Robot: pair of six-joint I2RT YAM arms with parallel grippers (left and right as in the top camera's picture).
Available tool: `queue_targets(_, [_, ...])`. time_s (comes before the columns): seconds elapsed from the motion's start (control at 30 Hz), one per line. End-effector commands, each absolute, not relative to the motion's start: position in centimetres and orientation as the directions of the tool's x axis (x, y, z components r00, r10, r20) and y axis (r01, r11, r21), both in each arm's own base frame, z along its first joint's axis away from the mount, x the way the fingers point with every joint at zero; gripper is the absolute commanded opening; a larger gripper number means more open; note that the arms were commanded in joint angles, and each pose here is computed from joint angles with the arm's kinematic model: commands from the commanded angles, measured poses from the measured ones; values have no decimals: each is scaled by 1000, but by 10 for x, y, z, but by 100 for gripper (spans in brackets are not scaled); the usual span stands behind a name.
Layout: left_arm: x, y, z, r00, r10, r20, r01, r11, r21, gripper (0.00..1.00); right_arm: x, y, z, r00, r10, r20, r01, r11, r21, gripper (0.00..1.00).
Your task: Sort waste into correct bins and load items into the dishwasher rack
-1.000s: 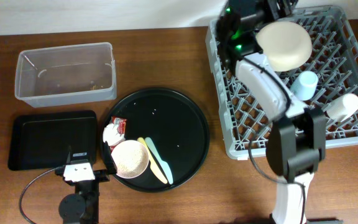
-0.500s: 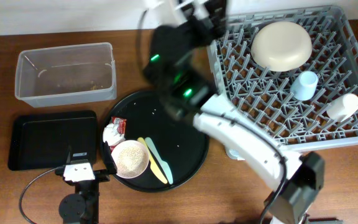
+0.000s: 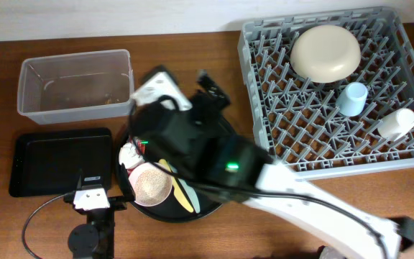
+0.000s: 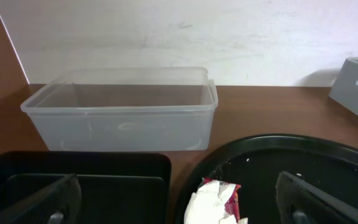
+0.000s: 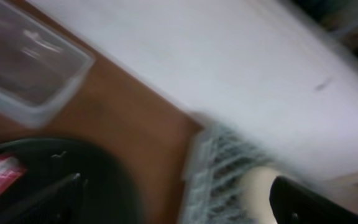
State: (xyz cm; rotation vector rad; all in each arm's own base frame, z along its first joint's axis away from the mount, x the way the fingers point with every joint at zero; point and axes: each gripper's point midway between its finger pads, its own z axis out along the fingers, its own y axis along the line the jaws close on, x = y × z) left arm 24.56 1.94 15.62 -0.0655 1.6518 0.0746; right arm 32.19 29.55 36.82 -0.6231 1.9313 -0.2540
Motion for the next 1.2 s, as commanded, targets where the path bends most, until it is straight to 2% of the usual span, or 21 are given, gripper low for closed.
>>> queue_targets(0.0, [246,17,155,-87,10,-996,-74,997,16,99,307,271,358,-521,-278,-807,-320,940,-118,98])
queue_targets(0.13, [246,17,155,-87,10,-996,-74,997,16,99,291,252,320,-668,-343,-660,-391,917,-80,99])
queue_targets(0.17, [246,17,155,-87,10,-996,-74,997,16,99,286,250,311,-699,-353,-622,-408,911,-59,96])
queue_targets(0.23, [246,17,155,-87,10,-996,-74,997,16,99,279,247,291,-753,-368,-545,-429,903,-18,89])
queue_targets(0.27, [246,17,155,-87,10,-996,-74,997,16,99,278,245,277,-781,-373,-500,-428,904,-6,82])
queue_targets(0.4, [246,17,155,-87,10,-996,-74,997,16,99,280,245,220,-850,-385,-359,-420,907,24,71])
queue_targets(0.5, [246,17,155,-87,10,-996,-75,997,16,99,272,264,177,-882,-397,-253,-438,890,127,65])
queue_targets(0.57, [246,17,155,-87,10,-996,-75,997,16,99,262,287,136,-895,-416,-161,-444,864,239,55])
queue_targets(0.63, [246,17,155,-87,10,-996,-74,997,16,99,254,299,114,-906,-414,-93,-421,853,307,48])
queue_targets(0.7, [246,17,155,-87,10,-996,-74,997,16,99,247,309,95,-910,-414,-24,-395,846,358,36])
queue_targets(0.73, [246,17,155,-87,10,-996,-74,997,16,99,245,311,88,-917,-400,7,-369,853,368,34])
queue_targets(0.87, [246,17,155,-87,10,-996,-74,997,16,99,243,310,74,-929,-366,62,-322,877,357,24])
queue_targets(1.0, [246,17,155,-87,10,-996,-75,997,16,99,241,313,73,-928,-365,70,-316,875,366,7])
queue_targets(1.17, [246,17,155,-87,10,-996,-74,997,16,99,234,325,61,-939,-326,115,-246,863,441,4])
